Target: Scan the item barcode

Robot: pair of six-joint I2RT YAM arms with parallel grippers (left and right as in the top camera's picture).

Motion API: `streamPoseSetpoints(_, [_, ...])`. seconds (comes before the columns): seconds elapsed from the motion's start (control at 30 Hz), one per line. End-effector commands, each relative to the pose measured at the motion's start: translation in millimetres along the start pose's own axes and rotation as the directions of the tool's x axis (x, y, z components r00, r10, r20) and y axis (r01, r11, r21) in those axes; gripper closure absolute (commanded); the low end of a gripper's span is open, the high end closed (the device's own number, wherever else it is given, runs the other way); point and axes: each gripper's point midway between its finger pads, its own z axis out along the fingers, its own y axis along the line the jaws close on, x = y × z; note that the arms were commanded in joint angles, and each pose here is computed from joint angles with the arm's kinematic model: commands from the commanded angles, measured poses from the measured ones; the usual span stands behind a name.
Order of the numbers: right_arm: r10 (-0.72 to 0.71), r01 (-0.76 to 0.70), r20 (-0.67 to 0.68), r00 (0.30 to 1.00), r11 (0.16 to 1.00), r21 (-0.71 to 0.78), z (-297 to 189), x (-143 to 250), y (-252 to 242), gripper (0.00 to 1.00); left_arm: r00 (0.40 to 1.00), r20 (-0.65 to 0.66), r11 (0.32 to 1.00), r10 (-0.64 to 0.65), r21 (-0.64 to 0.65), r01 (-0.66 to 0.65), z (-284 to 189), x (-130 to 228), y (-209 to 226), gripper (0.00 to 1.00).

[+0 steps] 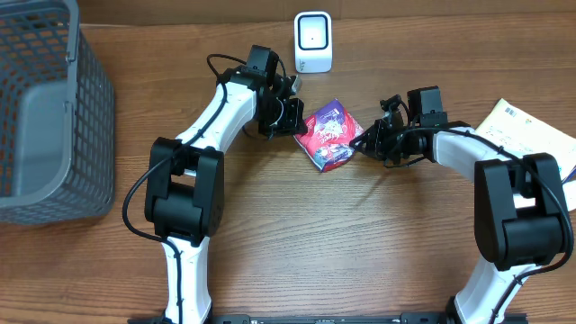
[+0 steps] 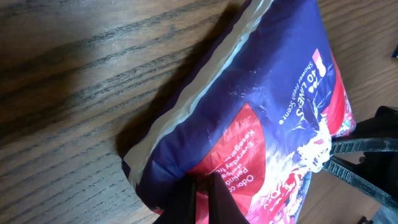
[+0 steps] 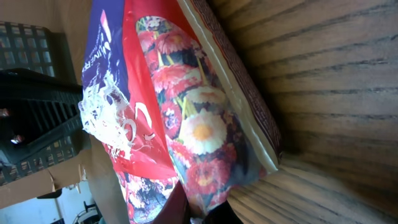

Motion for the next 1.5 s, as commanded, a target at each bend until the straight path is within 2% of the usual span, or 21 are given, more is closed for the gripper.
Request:
streamPoseSetpoints(0.0, [-0.035, 0.034, -0.012, 0.999, 0.998, -0.056, -1.4, 0.2, 13.5, 0.96, 0.998, -0.056, 0.999, -0.031, 0.004, 0.032, 16.3, 11.8, 6.1, 0.96])
streamPoseSetpoints(0.23, [-0.19, 0.197, 0.079, 0.979, 0.976, -0.093, -37.6, -8.1, 59.9, 0.96, 0.997, -0.072, 0.999, -0.041, -0.001, 0.041, 16.0, 15.8, 7.0, 0.96])
streamPoseSetpoints(0.33, [-0.238, 0.247, 0.141, 0.961, 0.968, -0.044, -59.9, -11.5, 75.3, 0.96, 0.996, -0.077, 0.999, -0.045, -0.002, 0.045, 15.7, 17.1, 7.0, 0.92])
streamPoseSetpoints(0.5, [-0.349, 0.307, 0.181, 0.919, 0.925, 0.223, -99.1, -7.8, 69.0, 0.96, 0.996, -0.077, 0.999, -0.045, -0.002, 0.045, 14.7, 17.0, 6.4, 0.53])
streamPoseSetpoints(0.6, [-0.397, 0.306, 0.146, 0.906, 0.854, 0.421, -127.4, -0.7, 55.4, 0.96, 0.997, -0.064, 0.999, -0.042, -0.001, 0.042, 10.7, 12.7, 6.0, 0.28])
streamPoseSetpoints(0.63, [-0.42, 0.305, 0.109, 0.901, 0.791, 0.53, -143.8, 6.1, 50.0, 0.96, 0.998, -0.048, 0.999, -0.044, 0.001, 0.044, 5.5, 6.8, 7.1, 0.1])
streamPoseSetpoints(0.67, [-0.427, 0.3, 0.088, 0.9, 0.752, 0.586, -151.9, 10.1, 47.6, 0.96, 0.998, -0.041, 0.999, -0.045, 0.002, 0.045, 2.2, 3.7, 8.0, 0.02])
streamPoseSetpoints(0.77, [-0.456, 0.323, -0.003, 0.89, 0.626, 0.71, -167.3, 24.5, 49.5, 0.96, 0.999, -0.014, 0.999, -0.038, 0.003, 0.038, -12.5, -7.9, 13.9, 0.0])
streamPoseSetpoints(0.87, [-0.513, 0.403, -0.095, 0.853, 0.531, 0.746, -163.5, 39.9, 67.7, 0.96, 0.999, 0.007, 0.999, -0.033, 0.0, 0.033, -28.5, -17.1, 20.7, 0.0])
streamPoseSetpoints(0.97, [-0.611, 0.484, -0.155, 0.776, 0.421, 0.767, -151.0, 50.7, 96.3, 0.96, 0.999, 0.019, 0.999, -0.04, -0.004, 0.04, -42.0, -22.7, 27.9, 0.0])
streamPoseSetpoints(1.03, [-0.67, 0.516, -0.149, 0.728, 0.392, 0.762, -135.7, 54.0, 116.1, 0.96, 0.998, 0.025, 0.998, -0.055, -0.007, 0.055, -49.7, -24.8, 34.6, 0.0])
streamPoseSetpoints(1.07, [-0.667, 0.497, -0.109, 0.737, 0.426, 0.756, -128.1, 55.9, 123.3, 0.88, 0.997, 0.024, 0.998, -0.068, -0.009, 0.069, -52.9, -24.5, 38.7, 0.0])
streamPoseSetpoints(1.1, [-0.584, 0.384, 0.007, 0.812, 0.544, 0.746, -120.4, 58.7, 124.8, 0.51, 0.997, 0.013, 0.997, -0.079, -0.013, 0.079, -56.0, -21.3, 44.1, 0.0])
streamPoseSetpoints(1.17, [-0.458, 0.265, 0.092, 0.884, 0.655, 0.708, -116.0, 62.4, 118.9, 0.27, 0.999, -0.017, 0.999, -0.049, -0.018, 0.049, -56.9, -13.7, 46.1, 0.0])
streamPoseSetpoints(1.2, [-0.395, 0.207, 0.122, 0.911, 0.692, 0.692, -117.2, 62.3, 113.5, 0.0, 0.999, -0.033, 0.999, -0.029, -0.02, 0.028, -57.0, -9.6, 46.5, 0.0])
streamPoseSetpoints(1.33, [-0.191, 0.003, 0.19, 0.963, 0.712, 0.702, -140.9, 60.8, 80.2, 0.0, 0.996, -0.082, 0.998, 0.027, -0.049, -0.031, -53.0, 2.4, 44.5, 0.0])
streamPoseSetpoints(1.47, [-0.069, -0.084, 0.187, 0.98, 0.704, 0.705, -163.3, 57.1, 46.7, 0.0, 0.996, -0.08, 0.997, 0.041, -0.056, -0.046, -50.4, 1.3, 42.0, 0.0])
